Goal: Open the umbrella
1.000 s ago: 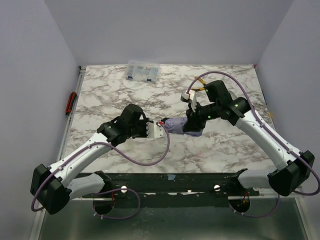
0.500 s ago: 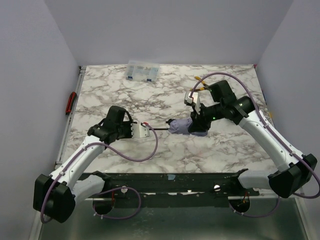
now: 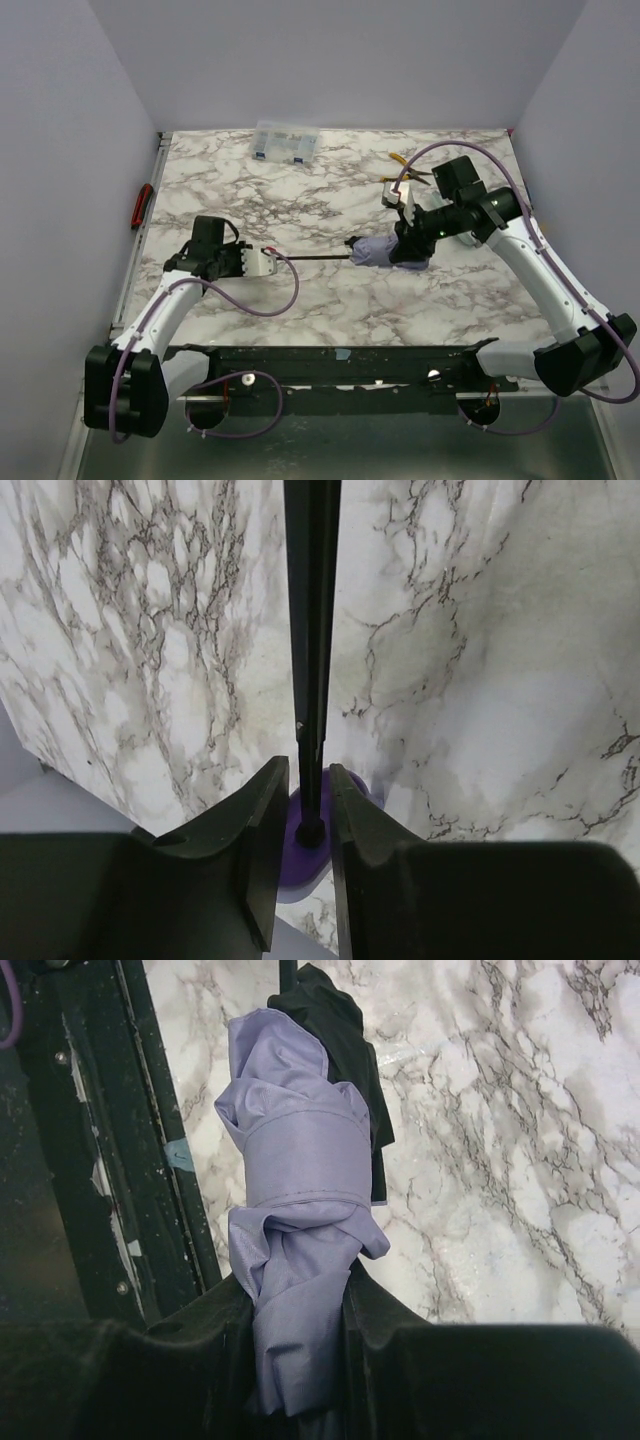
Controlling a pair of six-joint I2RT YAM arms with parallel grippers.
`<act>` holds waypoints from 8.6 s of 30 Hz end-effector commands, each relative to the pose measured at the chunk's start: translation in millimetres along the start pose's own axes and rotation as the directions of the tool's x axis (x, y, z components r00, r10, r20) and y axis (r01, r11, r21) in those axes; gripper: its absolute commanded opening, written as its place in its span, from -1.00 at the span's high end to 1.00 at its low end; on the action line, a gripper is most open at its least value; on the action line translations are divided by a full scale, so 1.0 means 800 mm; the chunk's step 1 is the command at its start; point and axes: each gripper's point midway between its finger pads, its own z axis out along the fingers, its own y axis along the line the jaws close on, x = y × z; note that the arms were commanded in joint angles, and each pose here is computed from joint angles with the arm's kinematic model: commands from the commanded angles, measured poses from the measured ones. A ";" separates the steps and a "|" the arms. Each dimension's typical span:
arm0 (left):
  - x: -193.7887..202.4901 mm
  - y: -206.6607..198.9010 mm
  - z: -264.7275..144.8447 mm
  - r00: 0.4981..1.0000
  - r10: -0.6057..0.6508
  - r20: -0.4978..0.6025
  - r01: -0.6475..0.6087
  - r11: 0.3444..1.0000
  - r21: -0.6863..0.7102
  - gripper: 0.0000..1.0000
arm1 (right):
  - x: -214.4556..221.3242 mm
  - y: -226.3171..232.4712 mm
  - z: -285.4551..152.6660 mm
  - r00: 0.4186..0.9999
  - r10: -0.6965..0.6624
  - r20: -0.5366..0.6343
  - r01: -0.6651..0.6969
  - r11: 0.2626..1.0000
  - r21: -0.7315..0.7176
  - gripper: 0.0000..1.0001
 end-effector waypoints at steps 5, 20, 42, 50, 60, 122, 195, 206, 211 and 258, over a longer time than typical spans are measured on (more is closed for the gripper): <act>0.077 0.010 -0.001 0.984 0.005 -0.176 -0.009 1.000 -0.021 0.41 | 0.026 0.007 -0.028 0.998 0.008 -0.066 -0.007 1.000 0.010 0.99; -0.152 0.059 -0.094 0.893 -0.150 0.425 0.145 0.988 0.044 -0.31 | -0.015 0.000 0.024 0.964 0.238 0.122 -0.217 0.963 -0.162 0.99; -0.308 0.152 -0.304 0.454 -0.336 0.825 0.425 0.896 0.131 -0.82 | -0.202 -0.059 -0.058 0.667 0.431 0.608 -0.403 0.895 -0.192 0.99; -0.332 0.122 -0.276 0.397 -0.441 0.805 0.320 0.888 0.329 -0.70 | -0.202 -0.070 -0.062 0.546 0.490 0.680 -0.475 0.849 -0.230 0.99; -0.372 0.085 -0.260 0.488 0.327 0.809 -0.148 0.945 -0.293 -0.08 | -0.166 -0.017 -0.036 0.631 0.588 0.505 -0.432 0.808 -0.401 0.99; -0.377 0.014 -0.127 0.496 0.615 0.613 -0.530 0.774 -0.348 0.30 | -0.156 0.025 -0.013 0.682 0.648 0.339 -0.411 0.723 -0.556 0.99; -0.363 0.134 -0.246 0.133 -0.738 0.662 0.478 0.632 0.610 -0.66 | -0.188 -0.106 -0.110 0.726 -0.638 0.258 0.078 0.449 0.890 0.99; -0.367 0.187 -0.256 -0.048 -0.795 0.604 0.545 0.486 0.683 -0.82 | -0.236 -0.046 -0.109 0.598 -0.344 0.724 -0.201 0.810 0.551 0.99; -0.373 0.230 -0.294 -0.167 -0.757 0.632 0.521 0.476 0.708 -0.83 | -0.245 -0.041 -0.108 0.568 -0.311 0.762 -0.218 0.836 0.503 0.99; -0.300 0.288 -0.194 0.316 -0.430 0.846 0.694 0.713 0.104 1.00 | -0.125 -0.079 -0.046 0.796 0.090 0.598 -0.399 0.822 0.406 -0.89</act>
